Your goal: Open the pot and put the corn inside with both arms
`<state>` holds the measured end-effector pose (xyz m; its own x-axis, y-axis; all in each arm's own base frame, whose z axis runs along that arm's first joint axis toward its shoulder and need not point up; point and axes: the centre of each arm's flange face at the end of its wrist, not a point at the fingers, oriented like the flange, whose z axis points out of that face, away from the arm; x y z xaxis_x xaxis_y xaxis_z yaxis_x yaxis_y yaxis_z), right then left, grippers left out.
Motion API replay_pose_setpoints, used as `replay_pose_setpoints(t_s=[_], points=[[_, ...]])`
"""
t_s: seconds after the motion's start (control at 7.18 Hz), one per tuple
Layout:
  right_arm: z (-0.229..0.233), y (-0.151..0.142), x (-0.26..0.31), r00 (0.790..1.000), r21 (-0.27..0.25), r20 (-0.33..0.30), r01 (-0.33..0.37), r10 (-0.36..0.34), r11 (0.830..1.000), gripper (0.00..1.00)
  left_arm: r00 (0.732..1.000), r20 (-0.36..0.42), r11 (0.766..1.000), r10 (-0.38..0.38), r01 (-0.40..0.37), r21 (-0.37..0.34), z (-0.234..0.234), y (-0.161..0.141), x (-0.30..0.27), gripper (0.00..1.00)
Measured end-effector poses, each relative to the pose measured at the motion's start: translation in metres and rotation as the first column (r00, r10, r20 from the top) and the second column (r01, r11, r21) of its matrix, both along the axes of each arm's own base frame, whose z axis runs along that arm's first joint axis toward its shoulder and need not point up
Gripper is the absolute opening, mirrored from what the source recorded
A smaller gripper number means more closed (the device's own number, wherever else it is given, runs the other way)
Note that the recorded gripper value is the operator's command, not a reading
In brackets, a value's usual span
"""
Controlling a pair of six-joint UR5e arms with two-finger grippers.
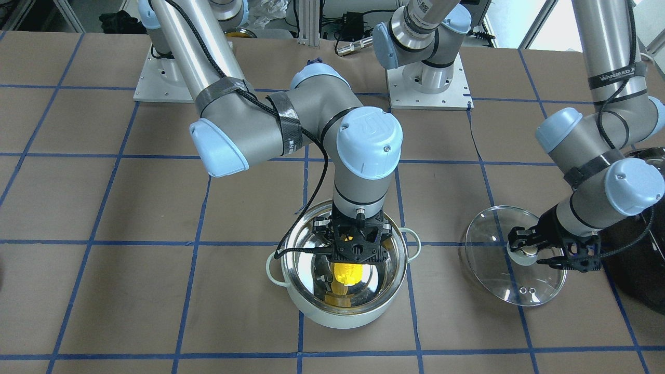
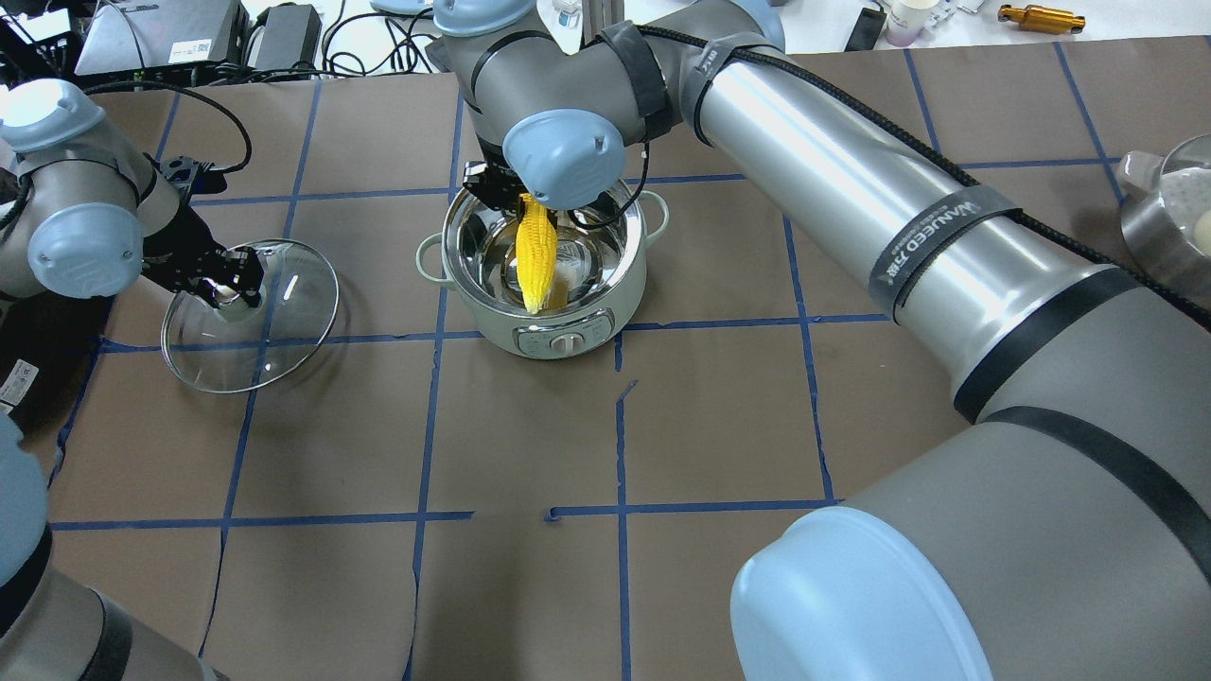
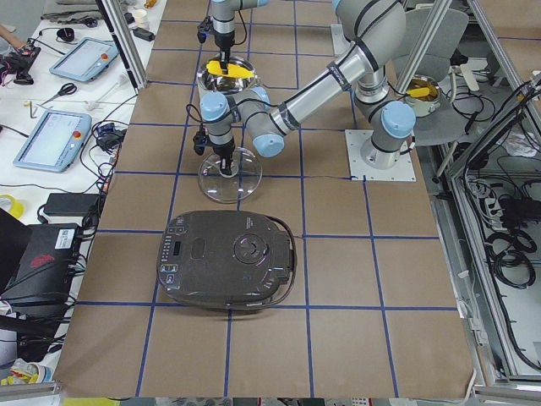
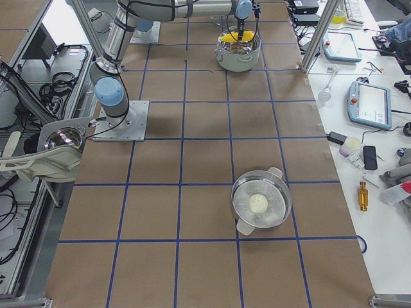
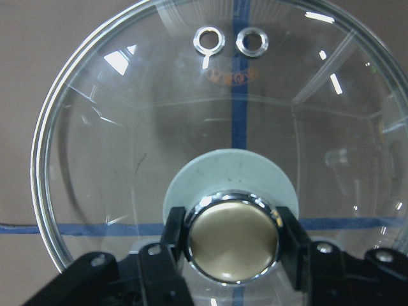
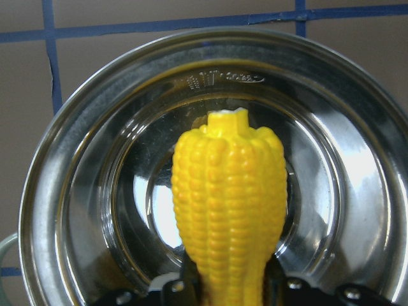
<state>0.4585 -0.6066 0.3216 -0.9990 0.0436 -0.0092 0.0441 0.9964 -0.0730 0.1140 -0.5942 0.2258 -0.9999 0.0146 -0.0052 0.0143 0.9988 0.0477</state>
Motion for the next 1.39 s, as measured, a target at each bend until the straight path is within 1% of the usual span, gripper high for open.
replay_pose_setpoints(t_s=[0.14,0.28,0.42,0.56,0.7,0.97,1.11,1.25,1.39], points=[[-0.006,0.001,0.003,1.0,0.007,-0.002,-0.008,0.008,1.0,0.88,1.0,0.0,1.0,-0.004,0.004,0.0,-0.003,0.002,-0.001,0.12],[-0.011,0.001,0.003,1.0,0.013,-0.005,-0.01,0.01,1.0,1.0,1.0,0.0,1.0,-0.006,0.006,0.0,-0.005,0.003,-0.001,0.19],[-0.013,0.0,0.004,1.0,0.014,-0.008,-0.012,0.012,1.0,1.0,1.0,-0.001,1.0,-0.006,0.006,0.003,-0.007,0.005,-0.001,0.63],[-0.011,0.0,0.003,1.0,0.011,-0.01,-0.015,0.015,1.0,1.0,1.0,-0.001,1.0,-0.007,0.007,0.005,-0.008,0.005,-0.001,0.81],[-0.007,0.0,0.003,1.0,0.004,-0.009,-0.017,0.017,1.0,1.0,1.0,-0.001,1.0,-0.006,0.006,0.006,-0.008,0.006,-0.001,0.87],[0.014,0.001,-0.004,1.0,-0.021,0.0,-0.011,0.011,1.0,1.0,1.0,0.004,1.0,-0.009,0.009,-0.009,0.002,0.004,-0.005,0.87],[0.031,0.001,-0.016,1.0,-0.035,0.007,0.003,-0.002,0.999,1.0,1.0,0.013,0.999,-0.021,0.022,-0.034,0.023,-0.001,-0.018,0.87],[0.05,-0.005,-0.042,1.0,-0.035,0.007,0.03,-0.03,0.999,1.0,0.999,0.023,0.998,-0.031,0.033,-0.06,0.058,-0.011,-0.046,0.87],[0.072,-0.008,-0.079,0.998,-0.021,-0.001,0.057,-0.057,0.998,1.0,0.999,0.027,0.997,-0.03,0.032,-0.075,0.102,-0.02,-0.087,0.87]])
